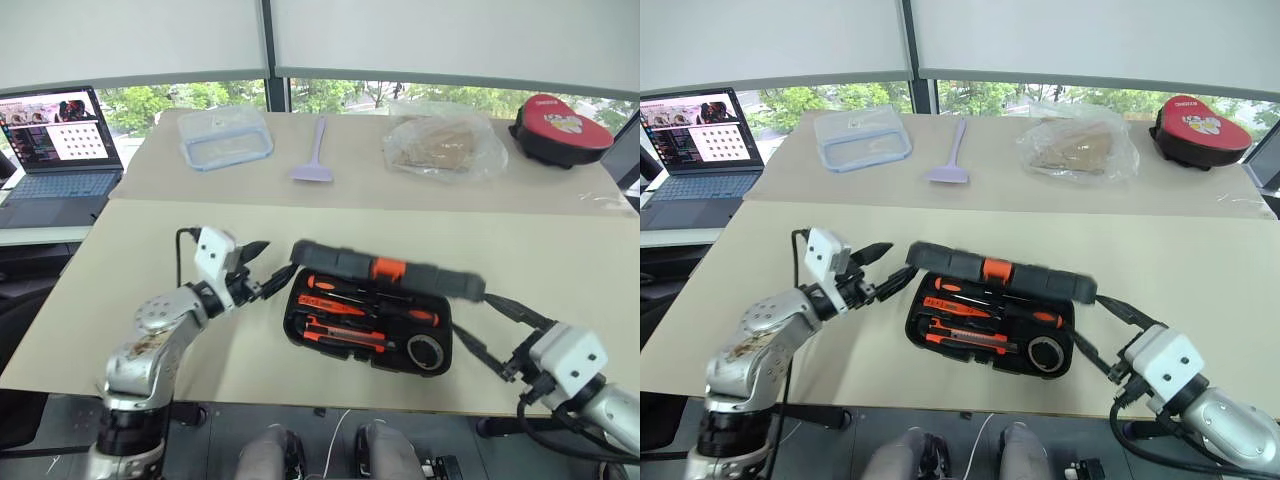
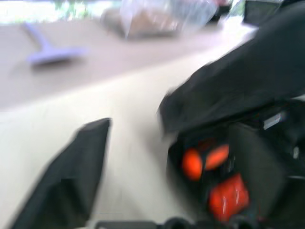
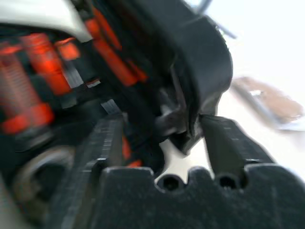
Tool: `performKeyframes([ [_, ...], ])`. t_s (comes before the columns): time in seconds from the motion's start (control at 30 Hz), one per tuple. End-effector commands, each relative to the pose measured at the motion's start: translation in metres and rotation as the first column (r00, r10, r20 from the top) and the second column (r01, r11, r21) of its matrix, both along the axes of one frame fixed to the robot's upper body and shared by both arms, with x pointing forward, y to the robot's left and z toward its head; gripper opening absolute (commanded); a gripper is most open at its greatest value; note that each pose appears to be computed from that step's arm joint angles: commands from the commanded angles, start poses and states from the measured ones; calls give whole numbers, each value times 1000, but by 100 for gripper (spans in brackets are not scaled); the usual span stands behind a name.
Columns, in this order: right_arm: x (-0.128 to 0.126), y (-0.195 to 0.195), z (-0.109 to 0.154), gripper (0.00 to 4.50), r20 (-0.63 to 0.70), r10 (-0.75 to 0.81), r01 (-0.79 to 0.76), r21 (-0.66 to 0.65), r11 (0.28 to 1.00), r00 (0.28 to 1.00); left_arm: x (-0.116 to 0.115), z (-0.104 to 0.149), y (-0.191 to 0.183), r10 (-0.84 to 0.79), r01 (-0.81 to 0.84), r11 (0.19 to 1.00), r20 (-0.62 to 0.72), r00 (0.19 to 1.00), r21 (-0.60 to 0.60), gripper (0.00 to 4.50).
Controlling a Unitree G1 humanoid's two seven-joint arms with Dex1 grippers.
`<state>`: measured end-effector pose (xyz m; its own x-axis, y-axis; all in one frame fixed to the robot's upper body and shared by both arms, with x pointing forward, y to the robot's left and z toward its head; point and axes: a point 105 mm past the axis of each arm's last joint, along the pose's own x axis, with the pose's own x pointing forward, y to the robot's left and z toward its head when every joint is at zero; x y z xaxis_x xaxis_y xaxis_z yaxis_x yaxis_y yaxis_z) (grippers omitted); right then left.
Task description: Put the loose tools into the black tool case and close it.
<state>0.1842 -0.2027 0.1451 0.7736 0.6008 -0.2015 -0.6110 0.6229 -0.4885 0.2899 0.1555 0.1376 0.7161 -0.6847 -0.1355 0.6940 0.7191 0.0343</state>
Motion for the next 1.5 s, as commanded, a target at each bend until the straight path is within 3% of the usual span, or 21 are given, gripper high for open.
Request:
performKeyframes([
  [0.03, -33, -6, -4, 368, -222, 102, -106, -6, 994, 970, -33, 1, 31, -153, 165, 983, -137, 979, 80, 450],
  [0.1, -50, -6, -9, 368, -338, 175, -187, -2, 982, 925, -39, 1, 52, -204, 237, 962, -223, 953, 134, 450],
  [0.17, -56, -3, -16, 368, -407, 220, -240, 3, 971, 887, -23, 6, 63, -211, 253, 949, -215, 953, 187, 450],
  [0.33, -45, 6, -30, 244, -432, 277, -314, -15, 949, 858, 45, 20, 49, -204, 220, 937, -84, 975, 272, 450],
  [0.43, -32, 13, -46, 139, -439, 297, -358, -62, 932, 848, 84, 24, 4, -289, 277, 911, -6, 957, 307, 377],
  [0.57, -22, 20, -57, 2, -444, 321, -398, -87, 913, 836, 98, 14, -33, -400, 373, 856, 4, 916, 358, 229],
  [0.77, 12, 19, -65, 0, -389, 252, -337, -167, 927, 886, 92, -6, -76, -587, 538, 702, -47, 808, 467, 15],
  [0.87, 58, -1, -55, 0, -240, 71, -129, -233, 964, 968, 78, -19, -74, -672, 603, 574, -102, 734, 554, 15],
  [1.03, 77, -19, -47, 0, -194, -31, -11, -215, 977, 981, 63, -18, -64, -722, 665, 510, -149, 675, 545, 15],
  [1.2, 70, -28, -35, 0, -220, -29, -9, -173, 985, 975, 66, 20, -67, -725, 664, 579, -74, 685, 473, 15],
  [1.27, 60, -23, -18, 0, -252, 23, -39, -59, 998, 967, 65, 58, -86, -741, 687, 625, 2, 672, 371, 15],
  [1.37, 43, -11, -1, 0, -301, 128, -117, 54, 992, 945, 49, 83, -116, -808, 764, 570, 40, 588, 303, 15],
  [1.5, 25, -2, -8, 0, -371, 184, -186, 30, 982, 910, 29, 62, -160, -881, 814, 438, 4, 473, 382, 15],
])
